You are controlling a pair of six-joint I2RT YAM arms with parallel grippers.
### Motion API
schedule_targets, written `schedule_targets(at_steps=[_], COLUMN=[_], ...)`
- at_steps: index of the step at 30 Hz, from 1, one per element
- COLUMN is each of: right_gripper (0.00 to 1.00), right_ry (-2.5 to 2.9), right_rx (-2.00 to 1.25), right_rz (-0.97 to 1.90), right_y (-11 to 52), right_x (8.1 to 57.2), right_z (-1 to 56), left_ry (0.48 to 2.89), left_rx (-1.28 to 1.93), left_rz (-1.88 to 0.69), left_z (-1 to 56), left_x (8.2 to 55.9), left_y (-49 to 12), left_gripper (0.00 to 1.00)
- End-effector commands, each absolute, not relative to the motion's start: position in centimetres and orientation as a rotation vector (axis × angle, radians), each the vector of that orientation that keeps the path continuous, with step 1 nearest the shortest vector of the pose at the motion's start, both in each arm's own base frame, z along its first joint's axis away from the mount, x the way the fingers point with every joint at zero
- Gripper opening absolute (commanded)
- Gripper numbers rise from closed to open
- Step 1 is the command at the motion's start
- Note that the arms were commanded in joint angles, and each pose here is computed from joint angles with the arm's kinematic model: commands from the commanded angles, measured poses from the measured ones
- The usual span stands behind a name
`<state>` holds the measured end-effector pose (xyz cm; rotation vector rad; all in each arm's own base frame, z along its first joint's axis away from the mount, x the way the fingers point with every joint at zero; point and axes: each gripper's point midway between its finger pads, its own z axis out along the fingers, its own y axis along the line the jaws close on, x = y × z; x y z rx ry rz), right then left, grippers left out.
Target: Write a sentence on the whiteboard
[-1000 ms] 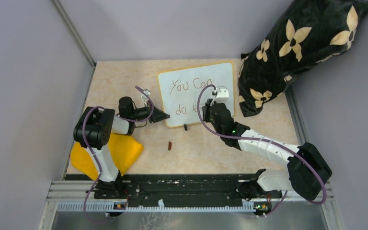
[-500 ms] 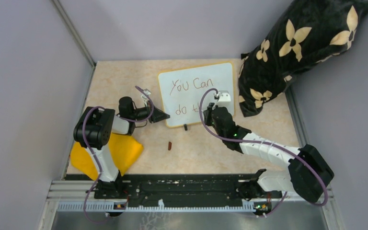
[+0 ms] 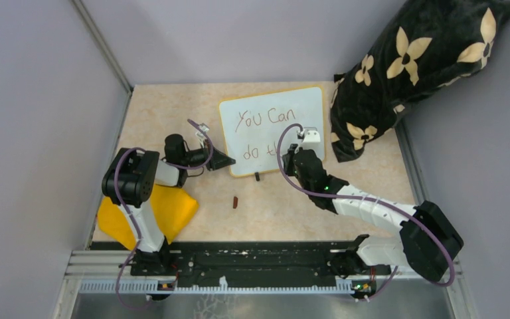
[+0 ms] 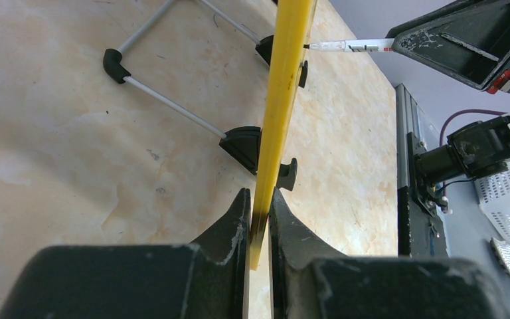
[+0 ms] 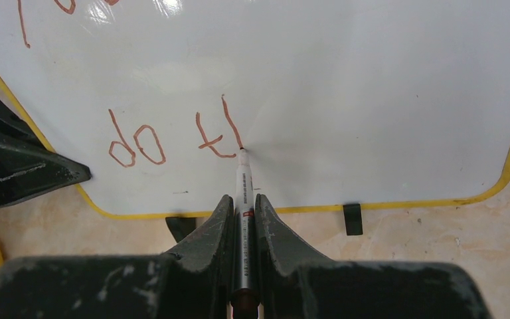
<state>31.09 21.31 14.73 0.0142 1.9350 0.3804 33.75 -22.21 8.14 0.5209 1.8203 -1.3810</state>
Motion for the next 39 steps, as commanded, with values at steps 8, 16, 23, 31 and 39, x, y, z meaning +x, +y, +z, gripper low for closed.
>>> schedule_targets(at_steps=[8, 16, 23, 31, 39], right_gripper=[0.00, 0.00, 0.00, 0.00, 0.00], right_ry=[1.866, 1.845, 1.837, 1.842, 1.844], right_rx=[0.033, 0.029, 0.041, 0.053, 0.065], right_rz=[0.382, 0.372, 0.358, 0.342, 0.345], right_y=[21.7, 22.0, 21.6, 20.8, 20.3], right_x=[32.7, 33.4, 33.9, 34.0, 33.6], right_z=[18.1, 19.1, 19.5, 19.3, 19.1], left_ry=[1.849, 1.850, 1.850, 1.853, 1.853], left_rx=[0.515, 0.516, 0.518, 0.516, 0.516], left_rz=[-1.372, -1.374, -1.372, -1.371, -1.370], left_z=[7.6, 7.6, 7.6, 7.5, 7.5], left_x=[33.7, 33.6, 33.6, 33.7, 33.7], left_y=[-22.4, -22.4, -22.4, -22.4, -22.4], left_gripper=[0.00, 0.00, 0.00, 0.00, 0.00])
